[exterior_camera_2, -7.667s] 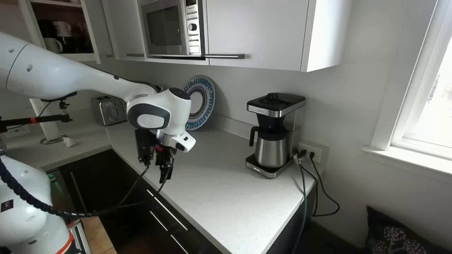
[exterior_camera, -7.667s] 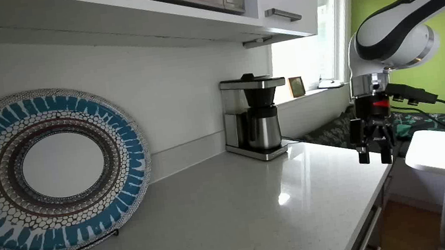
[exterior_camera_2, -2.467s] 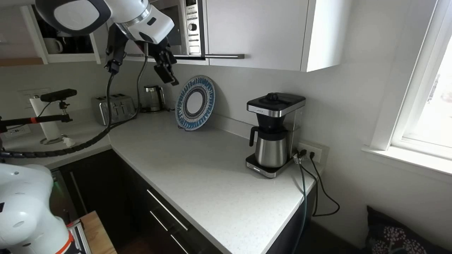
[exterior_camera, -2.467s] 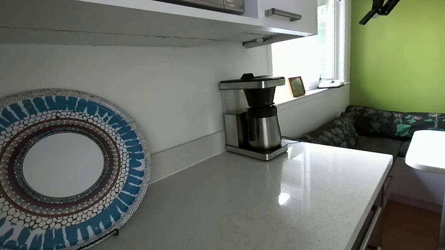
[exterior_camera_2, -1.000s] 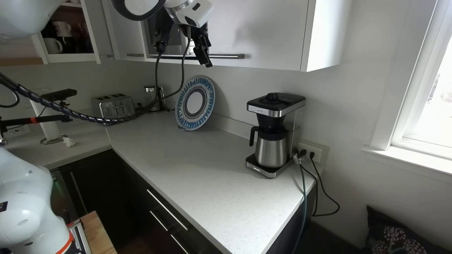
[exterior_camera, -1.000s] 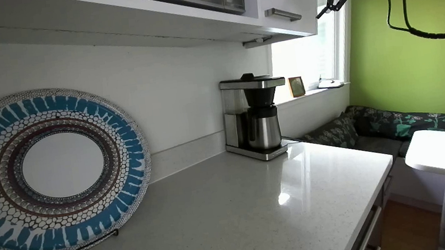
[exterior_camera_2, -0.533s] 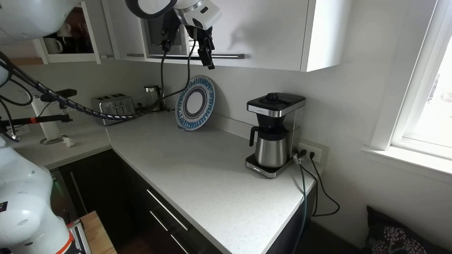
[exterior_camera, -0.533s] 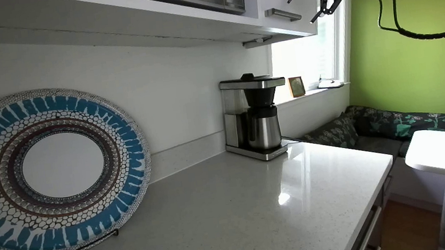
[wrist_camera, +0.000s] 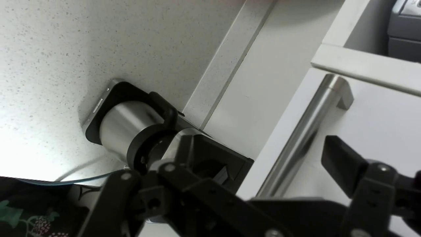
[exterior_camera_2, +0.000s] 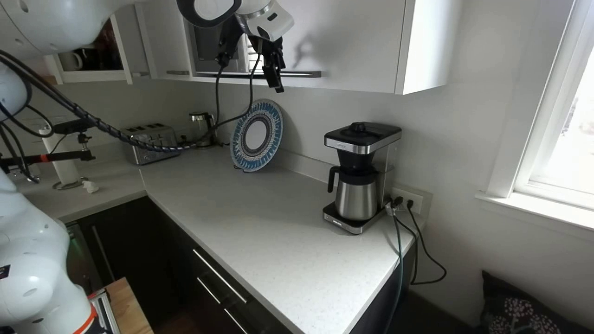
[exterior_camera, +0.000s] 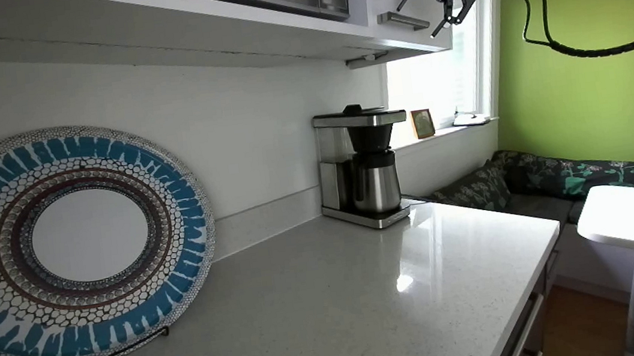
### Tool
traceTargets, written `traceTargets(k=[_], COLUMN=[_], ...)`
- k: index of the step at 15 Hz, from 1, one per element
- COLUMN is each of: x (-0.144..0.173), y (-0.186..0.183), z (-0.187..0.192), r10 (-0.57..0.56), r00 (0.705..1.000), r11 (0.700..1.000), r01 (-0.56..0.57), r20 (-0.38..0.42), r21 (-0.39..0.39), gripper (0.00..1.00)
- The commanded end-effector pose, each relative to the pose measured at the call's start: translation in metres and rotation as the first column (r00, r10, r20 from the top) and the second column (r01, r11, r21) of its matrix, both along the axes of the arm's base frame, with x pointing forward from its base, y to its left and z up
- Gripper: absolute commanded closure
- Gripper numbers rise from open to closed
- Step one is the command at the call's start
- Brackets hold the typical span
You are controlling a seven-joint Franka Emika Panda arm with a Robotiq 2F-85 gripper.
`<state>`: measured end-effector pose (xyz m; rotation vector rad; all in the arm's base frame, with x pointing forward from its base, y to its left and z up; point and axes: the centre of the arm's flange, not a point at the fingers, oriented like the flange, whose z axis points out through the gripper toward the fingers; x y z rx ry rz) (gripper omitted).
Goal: Shift the cup from the cabinet on the right to the counter
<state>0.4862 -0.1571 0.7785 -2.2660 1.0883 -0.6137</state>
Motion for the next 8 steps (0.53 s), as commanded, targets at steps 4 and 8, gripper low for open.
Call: traceTargets(k=[4, 8], x=[0.0156, 0.0203], y=[0.0116, 0.0127], z=[-0.0019, -0.0048], r10=[-0.025, -0.033], r00=[0.999, 0.998], r11=[0.999, 0.998], r01=[0.024, 0.03], r20=[-0.048, -0.061], r21=[-0.037, -0.049], gripper=[0.0, 0.0])
